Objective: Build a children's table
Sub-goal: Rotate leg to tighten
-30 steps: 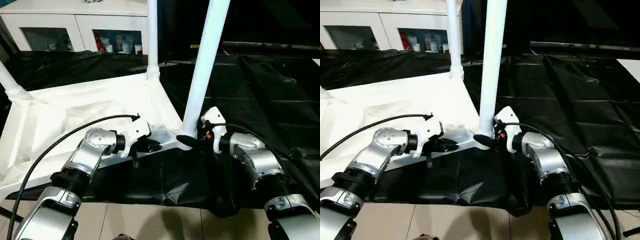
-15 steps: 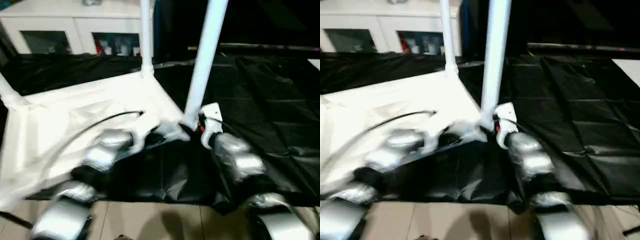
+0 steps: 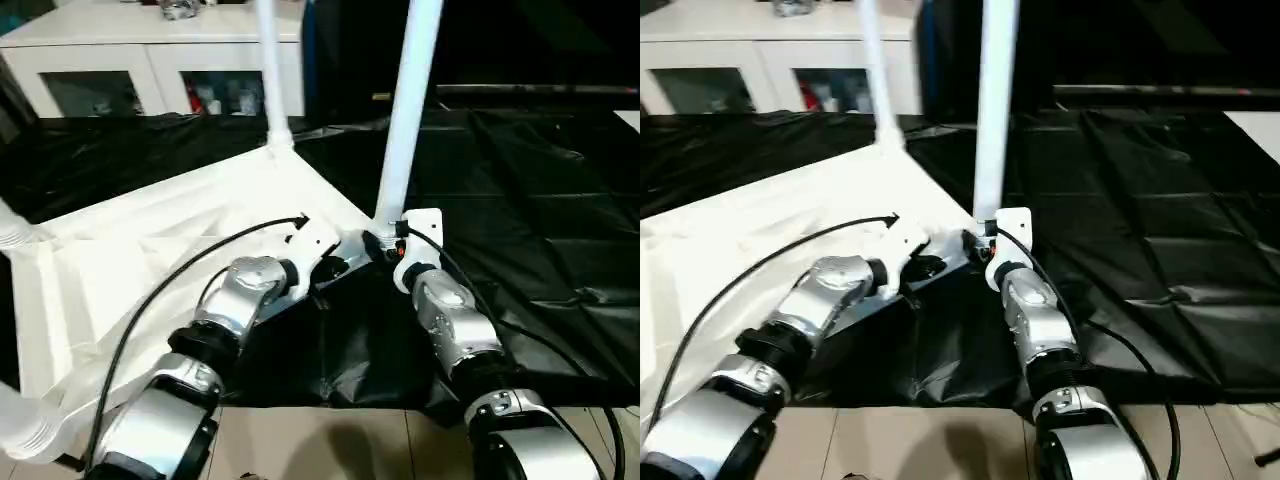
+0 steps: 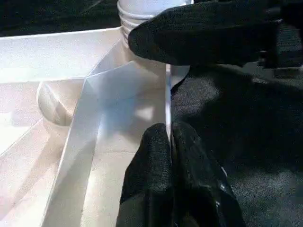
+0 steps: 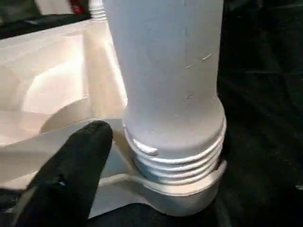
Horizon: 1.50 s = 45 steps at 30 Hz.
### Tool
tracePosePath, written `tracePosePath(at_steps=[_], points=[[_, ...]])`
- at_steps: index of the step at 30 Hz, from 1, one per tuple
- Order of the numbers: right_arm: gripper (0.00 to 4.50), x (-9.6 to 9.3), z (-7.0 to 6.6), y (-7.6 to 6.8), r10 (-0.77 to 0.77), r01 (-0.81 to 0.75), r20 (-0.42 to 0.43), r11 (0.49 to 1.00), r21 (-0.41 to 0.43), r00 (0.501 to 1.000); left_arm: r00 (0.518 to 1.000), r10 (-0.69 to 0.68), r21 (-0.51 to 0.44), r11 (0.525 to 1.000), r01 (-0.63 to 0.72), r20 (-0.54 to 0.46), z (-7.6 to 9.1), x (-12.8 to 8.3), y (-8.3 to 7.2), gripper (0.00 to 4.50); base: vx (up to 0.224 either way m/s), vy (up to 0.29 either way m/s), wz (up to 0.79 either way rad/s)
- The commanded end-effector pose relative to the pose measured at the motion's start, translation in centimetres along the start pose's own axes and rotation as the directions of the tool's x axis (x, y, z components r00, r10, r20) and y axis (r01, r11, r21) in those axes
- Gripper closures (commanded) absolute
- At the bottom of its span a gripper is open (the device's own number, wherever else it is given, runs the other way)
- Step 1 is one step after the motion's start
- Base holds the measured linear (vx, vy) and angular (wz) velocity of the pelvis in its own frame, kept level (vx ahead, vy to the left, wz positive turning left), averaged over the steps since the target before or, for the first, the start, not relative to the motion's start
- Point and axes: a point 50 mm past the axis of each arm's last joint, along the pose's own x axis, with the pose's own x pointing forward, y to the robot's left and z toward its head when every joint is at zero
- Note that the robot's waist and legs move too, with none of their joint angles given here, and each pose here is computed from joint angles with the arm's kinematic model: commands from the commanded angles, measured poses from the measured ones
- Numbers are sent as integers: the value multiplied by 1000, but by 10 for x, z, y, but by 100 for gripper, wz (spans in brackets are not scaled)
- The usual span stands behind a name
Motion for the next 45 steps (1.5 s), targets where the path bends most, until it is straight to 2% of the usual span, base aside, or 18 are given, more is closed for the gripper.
tracePosePath(at_steps=[1,4,5,8,9,10,11,12,15,20,28,32,36,38,39,41,45], points=[[60,-2,7,-4,71,-71,4,997,-42,997,1000,-30,48,998,30,1,-4,-9,3,450,0,0,0],[60,-7,14,-15,136,-136,-4,986,-93,991,997,-79,79,994,81,-21,-9,-17,5,450,0,0,0],[60,-11,17,-19,210,-211,-25,970,-118,977,992,-120,91,988,123,-35,-13,-22,5,450,0,0,0],[60,-16,18,-21,285,-291,-56,948,-133,957,986,-162,98,981,165,-44,-15,-27,5,450,0,0,0],[60,-20,18,-22,350,-360,-86,919,-159,933,980,-194,96,975,198,-50,-17,-32,4,450,0,0,0],[60,-21,18,-22,364,-375,-93,912,-164,927,978,-200,95,974,204,-52,-17,-33,5,450,0,0,0],[60,-29,19,-25,460,-485,-160,853,-194,873,965,-255,110,959,261,-66,-20,-42,6,450,0,0,0],[60,-29,19,-25,460,-485,-160,853,-194,873,965,-255,110,959,261,-66,-20,-42,6,450,0,0,0],[60,-34,22,-24,548,-579,-196,794,-182,813,949,-305,129,941,313,-79,-22,-52,7,450,0,0,0],[60,-34,20,-21,578,-621,-238,762,-183,780,945,-316,131,937,325,-83,-22,-55,7,450,0,0,0],[124,-33,19,-18,585,-628,-243,758,-176,774,947,-311,131,938,320,-85,-21,-55,8,450,0,0,0],[156,-32,19,-18,582,-620,-228,766,-169,780,947,-310,129,939,319,-84,-21,-55,8,450,0,0,0],[165,-30,17,-17,567,-597,-200,787,-155,799,952,-293,120,946,302,-86,-23,-54,8,450,0,0,0],[171,-25,14,-17,487,-503,-138,856,-119,862,973,-219,102,969,227,-77,-22,-49,13,450,0,0,0],[172,-24,12,-16,465,-479,-130,871,-111,876,977,-201,97,973,208,-75,-22,-48,14,450,0,0,0],[173,-17,4,-15,315,-323,-96,943,-84,944,991,-110,85,990,116,-75,-19,-40,19,450,0,0,0],[173,-11,-8,-13,101,-105,-81,994,-34,992,998,-5,75,997,10,-69,-13,-29,23,450,0,0,0]])
